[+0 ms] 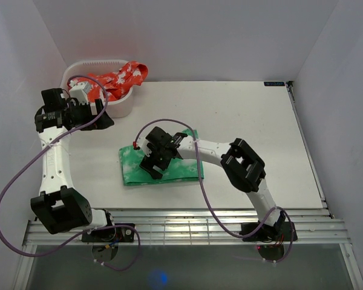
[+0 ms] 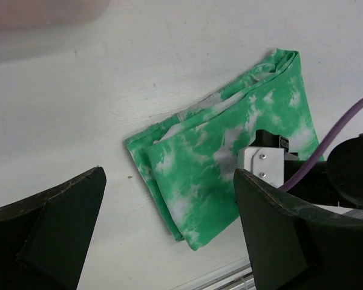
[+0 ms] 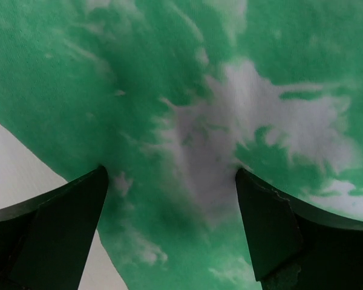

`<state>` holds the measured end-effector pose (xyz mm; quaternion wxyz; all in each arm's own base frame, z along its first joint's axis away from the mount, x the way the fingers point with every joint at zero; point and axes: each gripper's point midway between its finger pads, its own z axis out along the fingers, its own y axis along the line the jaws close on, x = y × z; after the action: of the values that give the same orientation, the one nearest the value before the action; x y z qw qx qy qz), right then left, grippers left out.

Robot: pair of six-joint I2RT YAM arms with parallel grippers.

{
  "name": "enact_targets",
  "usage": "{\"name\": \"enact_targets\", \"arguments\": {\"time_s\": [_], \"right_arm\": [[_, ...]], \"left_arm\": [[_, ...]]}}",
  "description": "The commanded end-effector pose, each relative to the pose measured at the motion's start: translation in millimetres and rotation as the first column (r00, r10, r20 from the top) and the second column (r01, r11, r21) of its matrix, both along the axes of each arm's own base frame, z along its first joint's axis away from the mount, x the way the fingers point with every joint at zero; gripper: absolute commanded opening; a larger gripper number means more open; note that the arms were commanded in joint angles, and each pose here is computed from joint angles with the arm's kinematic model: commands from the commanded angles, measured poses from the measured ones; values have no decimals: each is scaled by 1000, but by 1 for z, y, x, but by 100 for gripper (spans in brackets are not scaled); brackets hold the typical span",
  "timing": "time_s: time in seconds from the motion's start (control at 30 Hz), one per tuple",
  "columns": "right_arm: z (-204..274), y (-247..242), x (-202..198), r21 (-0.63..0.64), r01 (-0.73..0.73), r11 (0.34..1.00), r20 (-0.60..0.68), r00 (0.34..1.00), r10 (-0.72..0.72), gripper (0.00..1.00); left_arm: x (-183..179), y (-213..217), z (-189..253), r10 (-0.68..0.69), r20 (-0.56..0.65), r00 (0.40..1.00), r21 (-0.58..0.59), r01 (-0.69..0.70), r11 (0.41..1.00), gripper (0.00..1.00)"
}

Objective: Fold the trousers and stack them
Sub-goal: Neatly place the folded trousers to the corner

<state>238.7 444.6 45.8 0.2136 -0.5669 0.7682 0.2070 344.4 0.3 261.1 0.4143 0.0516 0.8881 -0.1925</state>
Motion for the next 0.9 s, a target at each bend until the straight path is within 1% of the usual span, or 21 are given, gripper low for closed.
{"name": "enact_targets", "arguments": {"time_s": [0.0, 0.03, 0.07, 0.1, 0.17, 0.2, 0.27, 0.3, 0.33, 0.37, 0.4, 0.47, 0.5, 0.57, 0.6, 0.63, 0.67, 0.73, 0.77, 0.83, 0.87], "right_arm": [[-26, -39, 25, -170, 63, 983, 59, 997, -54, 92], [-32, -50, 28, -181, 70, 981, 37, 997, -64, 93], [-42, -66, 22, -196, 63, 979, -16, 998, -67, 93], [-45, -85, 34, -209, 86, 974, -30, 995, -94, 93], [-49, -119, 34, -245, 81, 966, -47, 994, -96, 91], [-48, -141, 47, -252, 77, 965, -36, 995, -89, 91], [-48, -169, 51, -264, 74, 962, -36, 996, -87, 90], [-47, -199, 57, -278, 101, 955, -41, 992, -117, 90], [-46, -215, 62, -291, 87, 953, -24, 995, -99, 90], [-42, -230, 67, -303, 105, 947, -2, 994, -110, 90], [-45, -257, 72, -322, 140, 936, -17, 988, -154, 90], [-40, -283, 81, -323, 158, 933, -3, 986, -168, 90], [-38, -305, 88, -315, 185, 931, -7, 980, -198, 90], [-35, -328, 93, -317, 161, 935, 13, 986, -166, 90], [-30, -346, 99, -302, 178, 937, 20, 983, -181, 91], [-24, -354, 105, -297, 179, 938, 32, 984, -178, 91], [-15, -359, 111, -289, 143, 947, 46, 990, -135, 92], [7, -377, 129, -251, 199, 947, 73, 980, -187, 93], [38, -375, 147, -199, 220, 955, 106, 974, -202, 94], [73, -381, 164, -139, 302, 943, 137, 949, -283, 95], [105, -383, 179, -99, 352, 931, 206, 922, -327, 96]], "left_arm": [[-11, 4, -6, 42, -51, 998, 6, -42, 999, 98], [-12, 5, -7, 40, -50, 998, 10, -39, 999, 98], [-12, 3, -6, 27, -47, 999, 8, -27, 1000, 98], [-13, 4, -7, 24, -48, 999, 12, -24, 1000, 98], [-12, 2, -6, 16, -44, 999, 6, -16, 1000, 98], [-12, 2, -6, 9, -41, 999, 7, -9, 1000, 98], [-11, 1, -7, 5, -44, 999, 2, -4, 1000, 98], [-11, 0, -7, -1, -42, 999, -4, 1, 1000, 98], [-11, -1, -7, -4, -41, 999, -5, 4, 1000, 98], [-11, 0, -7, -3, -41, 999, -6, 3, 1000, 98], [-11, -1, -6, -7, -35, 999, -8, 6, 1000, 98], [-12, -1, -7, -8, -32, 999, -10, 7, 1000, 98], [-12, -2, -5, -13, -26, 1000, -12, 12, 1000, 98], [-12, -3, -3, -21, -15, 1000, -6, 21, 1000, 98], [-13, -2, -2, -21, -8, 1000, -4, 21, 1000, 98], [-13, -4, -1, -25, -6, 1000, -6, 25, 1000, 98], [-13, -4, 1, -27, -1, 1000, -4, 27, 1000, 98], [-14, -4, 4, -27, 4, 1000, -3, 27, 1000, 98], [-13, -3, 7, -24, 13, 1000, 1, 24, 1000, 98], [-14, -3, 12, -24, 28, 999, 14, 24, 1000, 98], [-15, -2, 15, -19, 36, 999, 24, 18, 1000, 98]]}}
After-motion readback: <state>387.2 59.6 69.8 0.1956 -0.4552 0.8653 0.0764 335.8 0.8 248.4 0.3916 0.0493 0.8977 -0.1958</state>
